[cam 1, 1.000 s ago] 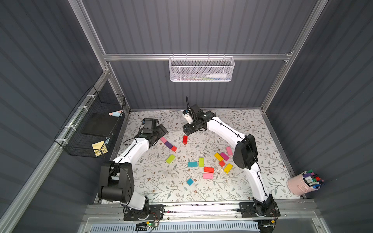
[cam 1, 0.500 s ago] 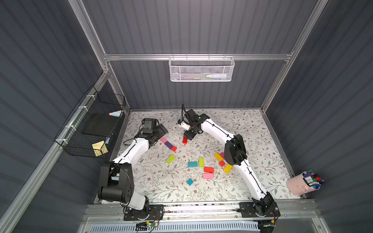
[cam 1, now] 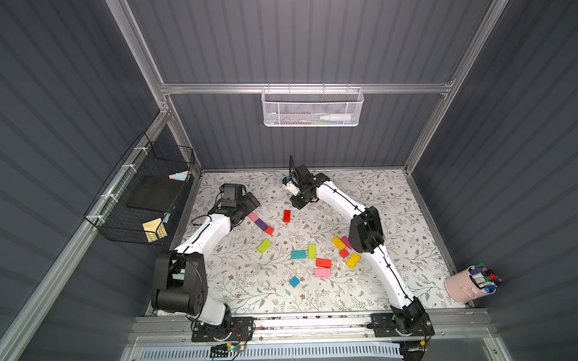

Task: Assemble the letter v with building blocks
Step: Assemble the building block at the center of the board.

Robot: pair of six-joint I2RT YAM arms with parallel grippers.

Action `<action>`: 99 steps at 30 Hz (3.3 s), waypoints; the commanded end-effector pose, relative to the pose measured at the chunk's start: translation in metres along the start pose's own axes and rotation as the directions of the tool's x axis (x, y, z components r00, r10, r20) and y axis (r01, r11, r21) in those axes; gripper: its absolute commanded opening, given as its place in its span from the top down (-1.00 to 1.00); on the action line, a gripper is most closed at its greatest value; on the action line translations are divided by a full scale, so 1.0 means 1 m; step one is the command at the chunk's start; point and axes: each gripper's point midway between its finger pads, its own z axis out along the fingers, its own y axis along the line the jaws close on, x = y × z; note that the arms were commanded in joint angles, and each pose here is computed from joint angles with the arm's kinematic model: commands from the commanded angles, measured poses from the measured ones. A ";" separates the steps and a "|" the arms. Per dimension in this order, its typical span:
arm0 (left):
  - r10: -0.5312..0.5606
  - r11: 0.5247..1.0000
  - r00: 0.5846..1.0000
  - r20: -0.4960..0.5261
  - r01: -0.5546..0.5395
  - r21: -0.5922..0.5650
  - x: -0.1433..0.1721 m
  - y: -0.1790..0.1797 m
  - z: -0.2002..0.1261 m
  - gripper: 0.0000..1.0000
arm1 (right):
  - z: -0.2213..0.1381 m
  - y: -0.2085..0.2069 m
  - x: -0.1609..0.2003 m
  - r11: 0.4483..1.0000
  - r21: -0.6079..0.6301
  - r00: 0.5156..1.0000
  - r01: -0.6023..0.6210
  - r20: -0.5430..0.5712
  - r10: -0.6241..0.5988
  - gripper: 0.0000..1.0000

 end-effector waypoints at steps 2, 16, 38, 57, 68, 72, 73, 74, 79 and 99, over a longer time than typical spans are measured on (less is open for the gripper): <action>-0.019 0.999 1.000 -0.001 0.019 0.031 0.001 -0.007 -0.005 -0.81 | -0.001 0.007 -0.004 0.986 -0.015 0.986 -0.165 -0.014 0.164 0.87; 0.164 0.985 0.986 -0.038 -0.161 0.057 0.023 -0.071 0.038 1.00 | -0.019 0.014 0.034 0.756 -0.098 0.761 -0.647 -0.127 0.636 1.00; 0.323 0.944 0.920 -0.222 -0.331 0.001 0.075 -0.065 0.107 1.00 | 0.002 0.039 0.060 0.638 0.012 0.616 -0.770 -0.248 0.748 1.00; 0.348 0.934 0.883 -0.313 -0.354 0.041 0.117 -0.050 0.105 1.00 | 0.041 0.055 0.060 0.594 0.027 0.567 -0.804 -0.263 0.781 1.00; 0.347 0.936 0.879 -0.327 -0.344 0.070 0.123 -0.057 0.121 1.00 | 0.047 0.055 0.052 0.592 -0.010 0.576 -0.806 -0.249 0.779 1.00; 0.353 0.934 0.868 -0.350 -0.346 0.082 0.133 -0.056 0.127 1.00 | 0.048 0.063 0.050 0.585 -0.048 0.574 -0.810 -0.277 0.771 1.00; 0.355 0.933 0.865 -0.355 -0.350 0.080 0.136 -0.055 0.127 1.00 | 0.049 0.064 0.050 0.584 -0.050 0.573 -0.810 -0.280 0.770 1.00; 0.357 0.932 0.863 -0.358 -0.352 0.082 0.138 -0.054 0.127 1.00 | 0.050 0.064 0.049 0.584 -0.054 0.574 -0.810 -0.281 0.769 1.00; 0.356 0.932 0.859 -0.367 -0.355 0.072 0.144 -0.049 0.126 1.00 | 0.051 0.067 0.047 0.590 -0.068 0.583 -0.805 -0.282 0.762 1.00; 0.393 0.915 0.837 -0.381 -0.396 0.073 0.153 -0.043 0.113 1.00 | 0.057 0.116 0.032 0.652 -0.133 0.659 -0.747 -0.283 0.697 1.00</action>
